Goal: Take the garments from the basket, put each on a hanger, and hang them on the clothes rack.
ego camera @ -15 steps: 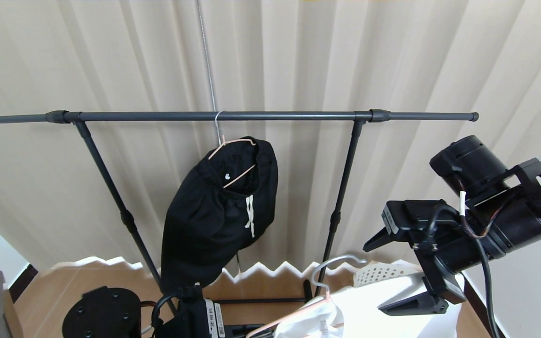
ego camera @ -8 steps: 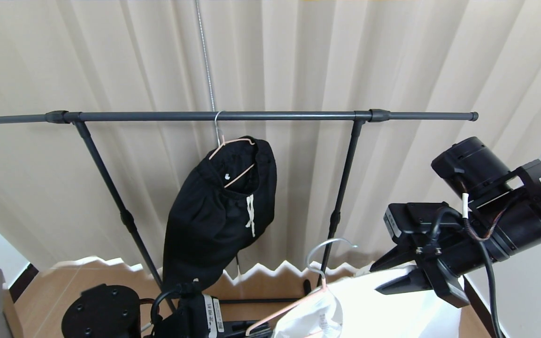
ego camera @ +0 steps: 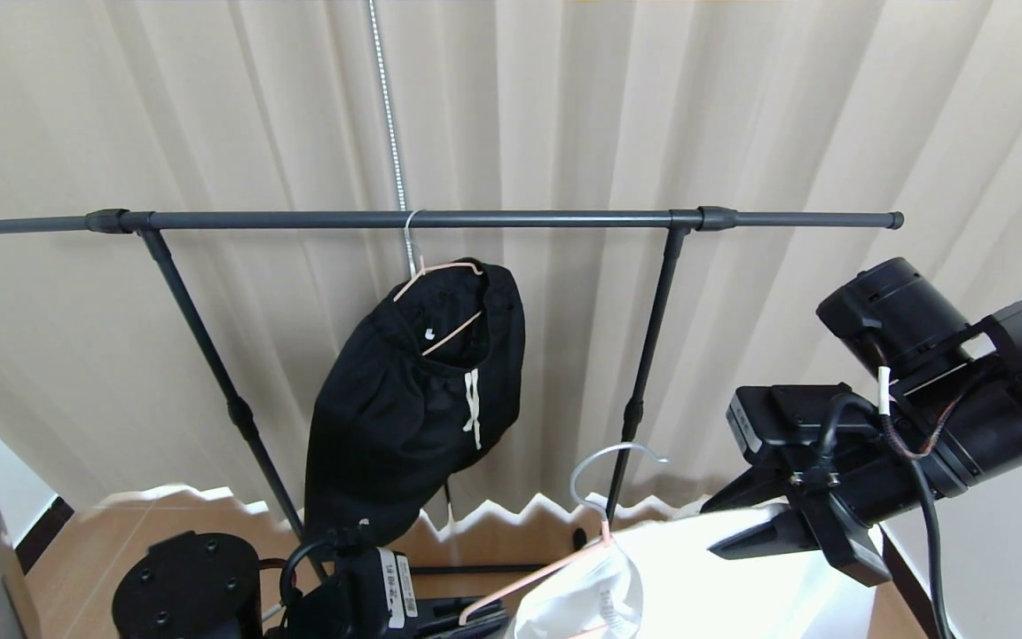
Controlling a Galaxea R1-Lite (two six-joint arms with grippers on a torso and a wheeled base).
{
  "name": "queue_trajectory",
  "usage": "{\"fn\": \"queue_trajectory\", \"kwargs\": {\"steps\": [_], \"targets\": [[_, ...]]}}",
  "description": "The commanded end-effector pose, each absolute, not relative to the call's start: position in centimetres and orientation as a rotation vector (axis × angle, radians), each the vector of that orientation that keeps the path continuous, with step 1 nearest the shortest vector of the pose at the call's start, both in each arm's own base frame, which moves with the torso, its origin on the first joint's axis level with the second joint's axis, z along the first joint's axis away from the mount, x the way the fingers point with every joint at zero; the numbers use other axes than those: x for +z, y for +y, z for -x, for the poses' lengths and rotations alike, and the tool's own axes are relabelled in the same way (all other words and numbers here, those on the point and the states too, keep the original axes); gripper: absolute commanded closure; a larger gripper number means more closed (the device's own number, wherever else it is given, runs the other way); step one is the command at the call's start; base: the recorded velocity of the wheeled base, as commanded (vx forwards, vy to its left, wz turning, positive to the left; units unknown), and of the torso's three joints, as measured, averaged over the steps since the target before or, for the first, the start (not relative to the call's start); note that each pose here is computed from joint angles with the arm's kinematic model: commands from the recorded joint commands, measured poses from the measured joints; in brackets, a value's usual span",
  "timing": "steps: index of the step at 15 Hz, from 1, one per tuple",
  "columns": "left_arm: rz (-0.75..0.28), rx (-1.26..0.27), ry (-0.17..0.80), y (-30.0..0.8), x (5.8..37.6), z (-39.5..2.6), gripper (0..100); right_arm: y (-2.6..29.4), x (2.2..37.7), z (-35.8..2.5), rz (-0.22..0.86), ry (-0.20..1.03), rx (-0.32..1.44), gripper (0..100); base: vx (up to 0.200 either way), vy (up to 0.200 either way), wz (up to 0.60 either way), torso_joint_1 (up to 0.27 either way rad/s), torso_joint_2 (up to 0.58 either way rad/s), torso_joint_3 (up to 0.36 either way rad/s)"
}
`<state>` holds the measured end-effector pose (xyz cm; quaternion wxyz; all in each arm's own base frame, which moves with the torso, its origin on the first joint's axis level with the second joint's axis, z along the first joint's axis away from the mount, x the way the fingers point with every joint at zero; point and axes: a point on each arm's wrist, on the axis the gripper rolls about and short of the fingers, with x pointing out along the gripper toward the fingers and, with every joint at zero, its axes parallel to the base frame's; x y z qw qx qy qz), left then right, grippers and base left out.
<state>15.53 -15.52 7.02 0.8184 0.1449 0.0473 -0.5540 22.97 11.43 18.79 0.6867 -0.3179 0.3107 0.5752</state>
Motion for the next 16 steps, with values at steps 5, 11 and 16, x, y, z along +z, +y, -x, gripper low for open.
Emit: {"fn": "queue_trajectory", "kwargs": {"steps": [5, 11, 16], "targets": [[-0.31, -1.178, 0.091, -15.5, 7.2, -15.5, 100, 11.4, 19.1, -22.5, 0.717, 0.683, 1.292, 100, 0.0, 0.0, 0.0, 0.0, 0.0, 0.0], [-0.31, -1.178, 0.091, -15.5, 7.2, -15.6, 0, 11.5, 19.3, -21.6, 0.727, 0.671, 1.306, 100, 0.0, 0.0, 0.0, 0.0, 0.0, 0.0], [-0.304, -1.174, 0.088, -15.6, 7.2, -15.7, 0, 10.8, 19.0, -20.1, 0.755, 0.694, 1.282, 100, 0.0, 0.0, 0.0, 0.0, 0.0, 0.0]]}}
